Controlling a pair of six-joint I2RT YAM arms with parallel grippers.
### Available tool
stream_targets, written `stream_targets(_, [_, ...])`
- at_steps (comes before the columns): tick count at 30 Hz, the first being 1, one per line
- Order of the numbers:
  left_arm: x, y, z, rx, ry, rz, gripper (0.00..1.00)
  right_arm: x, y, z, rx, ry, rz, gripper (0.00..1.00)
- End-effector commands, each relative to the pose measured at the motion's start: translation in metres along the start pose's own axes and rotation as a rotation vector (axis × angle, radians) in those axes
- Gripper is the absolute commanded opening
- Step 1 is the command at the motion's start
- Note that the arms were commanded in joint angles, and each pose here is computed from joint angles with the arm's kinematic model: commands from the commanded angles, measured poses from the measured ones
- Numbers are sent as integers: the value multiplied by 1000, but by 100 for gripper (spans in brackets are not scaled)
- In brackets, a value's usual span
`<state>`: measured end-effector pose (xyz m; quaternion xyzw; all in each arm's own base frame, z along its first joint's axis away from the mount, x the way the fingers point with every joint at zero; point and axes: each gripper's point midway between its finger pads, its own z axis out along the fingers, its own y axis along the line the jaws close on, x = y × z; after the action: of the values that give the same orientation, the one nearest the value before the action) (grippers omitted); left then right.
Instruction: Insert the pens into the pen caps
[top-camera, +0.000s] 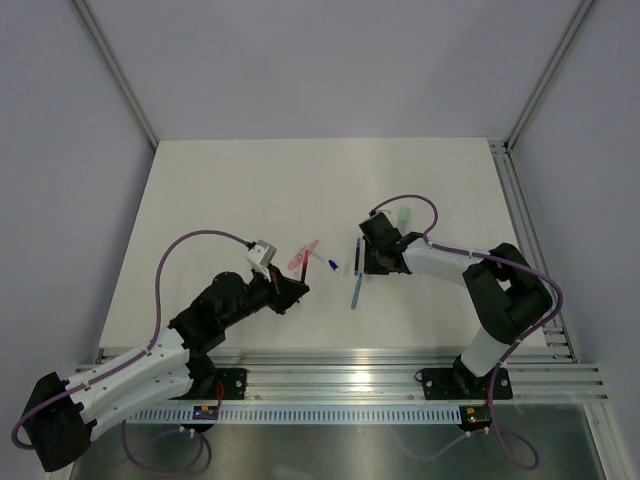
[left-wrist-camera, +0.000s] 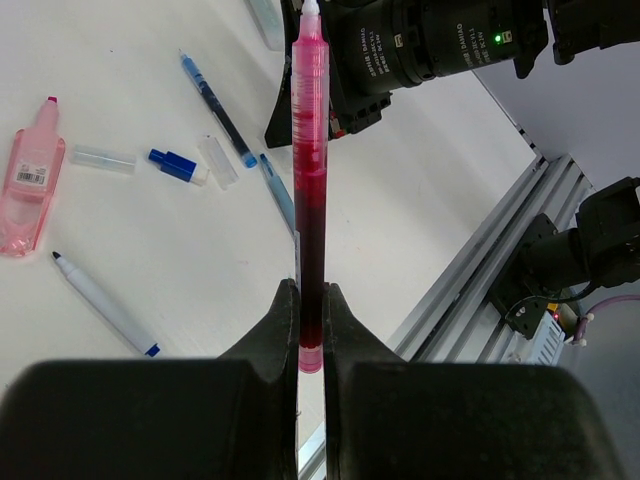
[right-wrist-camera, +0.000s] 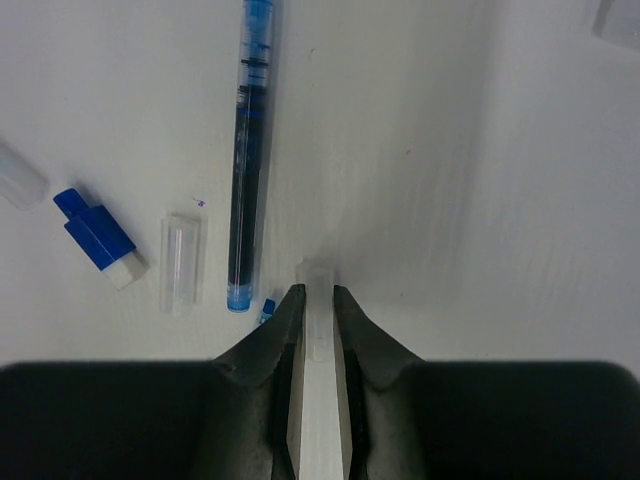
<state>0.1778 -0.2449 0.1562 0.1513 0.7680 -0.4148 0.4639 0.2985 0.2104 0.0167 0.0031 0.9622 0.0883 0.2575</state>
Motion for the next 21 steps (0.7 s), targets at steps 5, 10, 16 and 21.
stream_targets(5, [-16, -9, 2, 40, -60, 38, 0, 24, -12, 14, 5, 32, 56, 26])
stream_targets(10, [-15, -8, 5, 38, -50, 39, 0, 27, -15, 15, 8, 17, 73, 26])
stream_targets(16, [-16, -9, 6, 41, -52, 39, 0, 26, -17, 14, 8, -5, 82, 16])
stream_targets(21, [-15, -9, 6, 41, -49, 39, 0, 22, -19, 10, 11, -33, 89, 10])
